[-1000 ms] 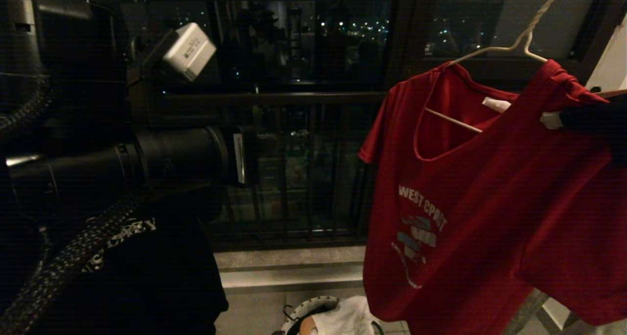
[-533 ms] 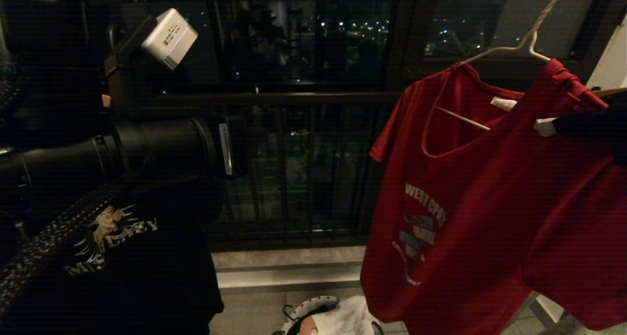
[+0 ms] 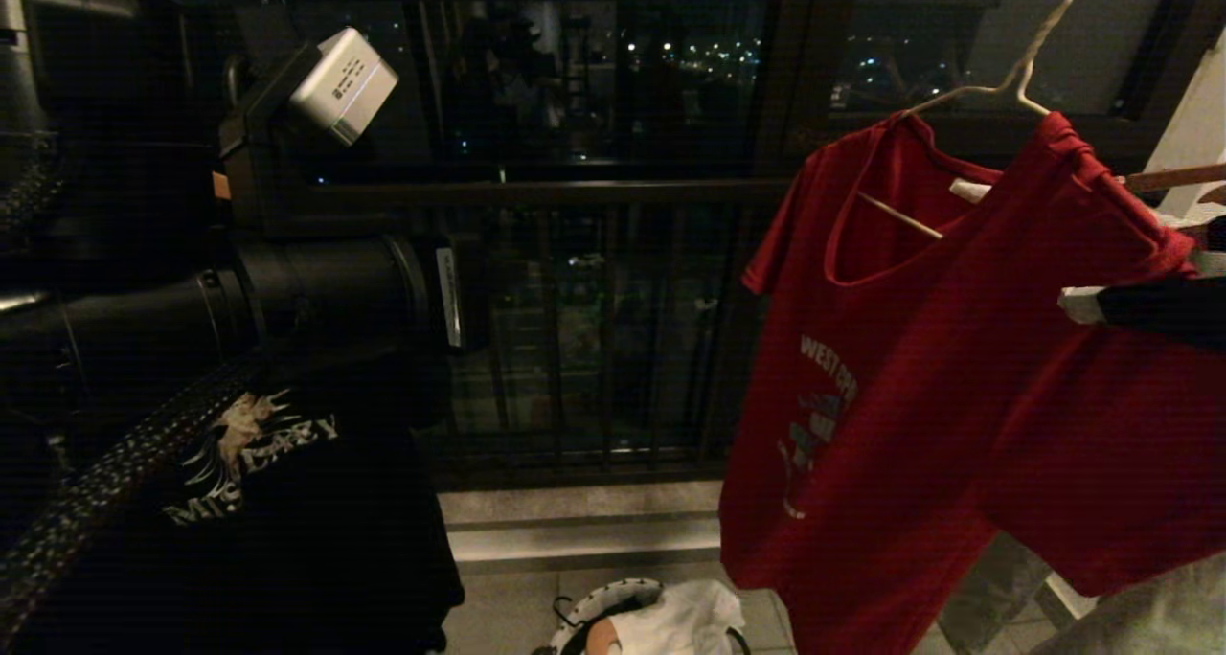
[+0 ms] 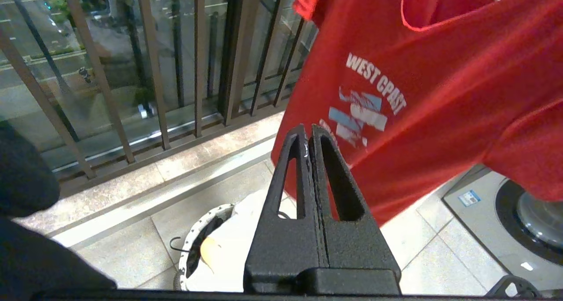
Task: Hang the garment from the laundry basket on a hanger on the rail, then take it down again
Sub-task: Take the clothes off the clothes rack
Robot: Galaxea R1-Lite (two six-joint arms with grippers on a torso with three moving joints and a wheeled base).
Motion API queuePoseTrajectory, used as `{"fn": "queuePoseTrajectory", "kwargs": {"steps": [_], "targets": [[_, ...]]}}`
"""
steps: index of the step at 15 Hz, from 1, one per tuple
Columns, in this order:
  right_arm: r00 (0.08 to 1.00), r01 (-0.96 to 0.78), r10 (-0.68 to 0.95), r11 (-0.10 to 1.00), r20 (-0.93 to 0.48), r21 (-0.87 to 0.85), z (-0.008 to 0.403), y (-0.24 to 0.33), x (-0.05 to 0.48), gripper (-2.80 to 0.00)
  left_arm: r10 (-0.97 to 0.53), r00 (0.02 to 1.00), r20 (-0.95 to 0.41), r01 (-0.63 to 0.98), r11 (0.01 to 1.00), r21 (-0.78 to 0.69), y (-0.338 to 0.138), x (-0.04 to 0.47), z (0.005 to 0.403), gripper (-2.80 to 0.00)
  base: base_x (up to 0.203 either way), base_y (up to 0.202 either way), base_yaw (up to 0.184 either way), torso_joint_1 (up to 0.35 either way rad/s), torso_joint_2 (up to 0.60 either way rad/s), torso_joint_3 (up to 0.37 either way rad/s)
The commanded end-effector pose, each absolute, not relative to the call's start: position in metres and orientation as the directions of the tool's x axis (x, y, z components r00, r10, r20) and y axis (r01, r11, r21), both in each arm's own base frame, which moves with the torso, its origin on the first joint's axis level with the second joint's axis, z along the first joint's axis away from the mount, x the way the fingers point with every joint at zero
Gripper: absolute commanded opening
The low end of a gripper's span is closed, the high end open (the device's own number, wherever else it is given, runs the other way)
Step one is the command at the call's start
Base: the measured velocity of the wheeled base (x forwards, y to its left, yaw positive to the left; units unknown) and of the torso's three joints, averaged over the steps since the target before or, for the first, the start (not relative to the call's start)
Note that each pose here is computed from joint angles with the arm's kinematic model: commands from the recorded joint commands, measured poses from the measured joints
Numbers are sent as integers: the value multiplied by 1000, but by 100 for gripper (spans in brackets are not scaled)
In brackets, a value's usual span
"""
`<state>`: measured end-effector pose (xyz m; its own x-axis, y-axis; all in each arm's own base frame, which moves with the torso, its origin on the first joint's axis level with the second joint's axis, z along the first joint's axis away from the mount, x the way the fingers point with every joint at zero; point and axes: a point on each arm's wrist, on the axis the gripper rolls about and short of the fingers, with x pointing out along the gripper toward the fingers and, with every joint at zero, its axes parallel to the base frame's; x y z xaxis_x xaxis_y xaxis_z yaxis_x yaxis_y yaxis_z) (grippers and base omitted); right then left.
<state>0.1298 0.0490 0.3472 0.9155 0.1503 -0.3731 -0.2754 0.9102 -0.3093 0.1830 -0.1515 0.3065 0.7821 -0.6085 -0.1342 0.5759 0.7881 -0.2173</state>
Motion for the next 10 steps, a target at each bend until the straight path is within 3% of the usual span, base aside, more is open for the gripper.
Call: {"fn": "queuePoseTrajectory", "kwargs": {"steps": [1, 10], "targets": [[922, -271, 152, 910, -356, -313, 346, 42, 114, 0, -608, 782, -138, 575, 789, -218, -152, 184, 306, -280, 0, 0, 0, 0, 0, 0], [911, -281, 144, 903, -387, -325, 310, 25, 73, 0, -608, 785, -121, 576, 787, -221, -149, 180, 310, -280, 0, 0, 0, 0, 0, 0]]}}
